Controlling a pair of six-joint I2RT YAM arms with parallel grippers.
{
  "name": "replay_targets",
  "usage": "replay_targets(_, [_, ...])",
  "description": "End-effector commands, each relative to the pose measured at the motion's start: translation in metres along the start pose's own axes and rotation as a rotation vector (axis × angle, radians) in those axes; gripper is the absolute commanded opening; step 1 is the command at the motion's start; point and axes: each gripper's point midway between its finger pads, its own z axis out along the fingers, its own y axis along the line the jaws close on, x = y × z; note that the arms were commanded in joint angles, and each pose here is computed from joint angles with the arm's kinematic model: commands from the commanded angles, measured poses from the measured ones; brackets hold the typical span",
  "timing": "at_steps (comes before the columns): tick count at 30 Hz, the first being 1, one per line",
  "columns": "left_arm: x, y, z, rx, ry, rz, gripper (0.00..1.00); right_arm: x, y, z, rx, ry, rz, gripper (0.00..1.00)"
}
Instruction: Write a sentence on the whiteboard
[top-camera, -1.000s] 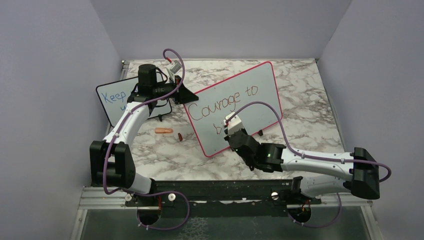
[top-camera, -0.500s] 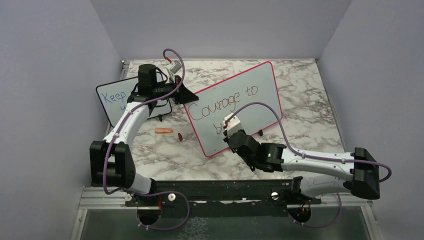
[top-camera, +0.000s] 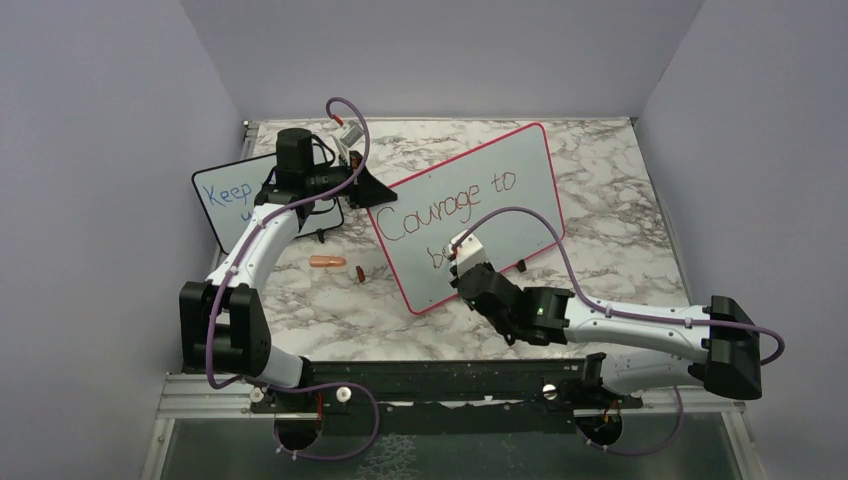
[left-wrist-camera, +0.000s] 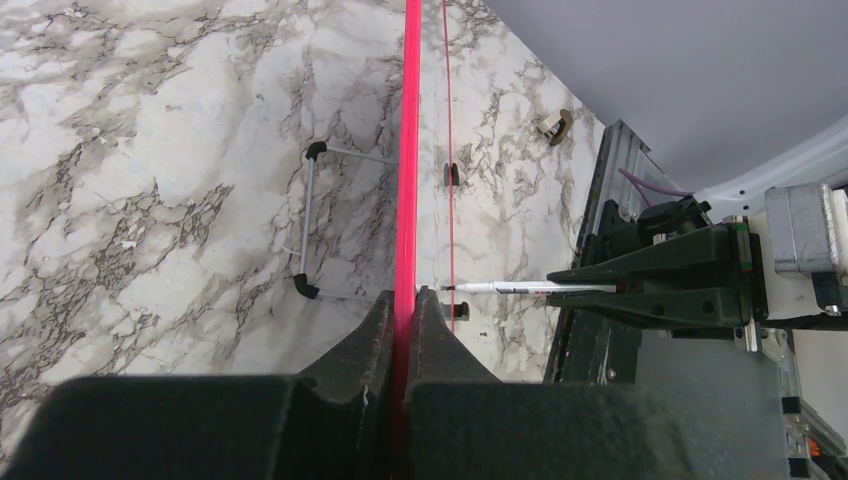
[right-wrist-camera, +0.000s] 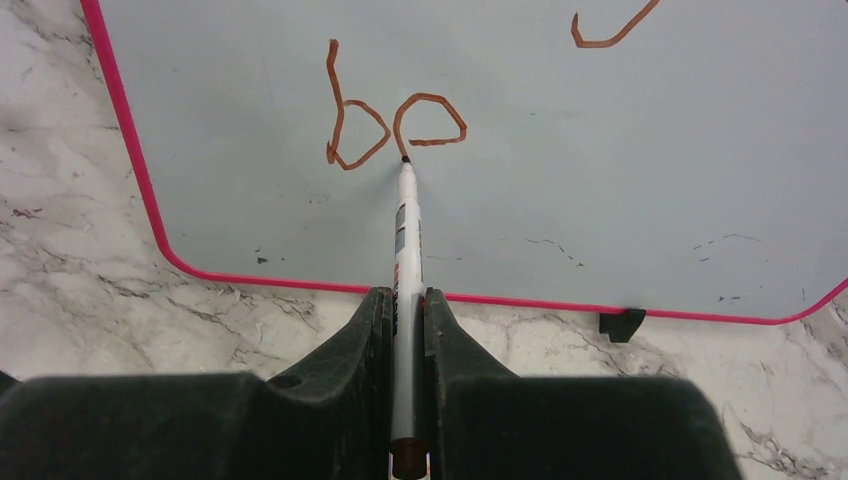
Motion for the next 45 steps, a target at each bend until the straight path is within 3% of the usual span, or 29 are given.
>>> replay_targets(1, [0.027, 0.026, 0.003, -0.103, 0.055, -0.036, 0.00, 0.018, -0.008, -0.001, 0.024, 0.049, -0.016, 0.01])
replay_targets(20, [0.028, 0.027, 0.003, -0.103, 0.058, -0.039, 0.00, 0.007, -0.032, -0.004, 0.153, -0.015, 0.015, 0.01])
replay_targets(45, [0.029, 0.028, 0.004, -0.105, 0.060, -0.046, 0.00, -0.019, -0.065, -0.005, 0.114, -0.111, 0.112, 0.01])
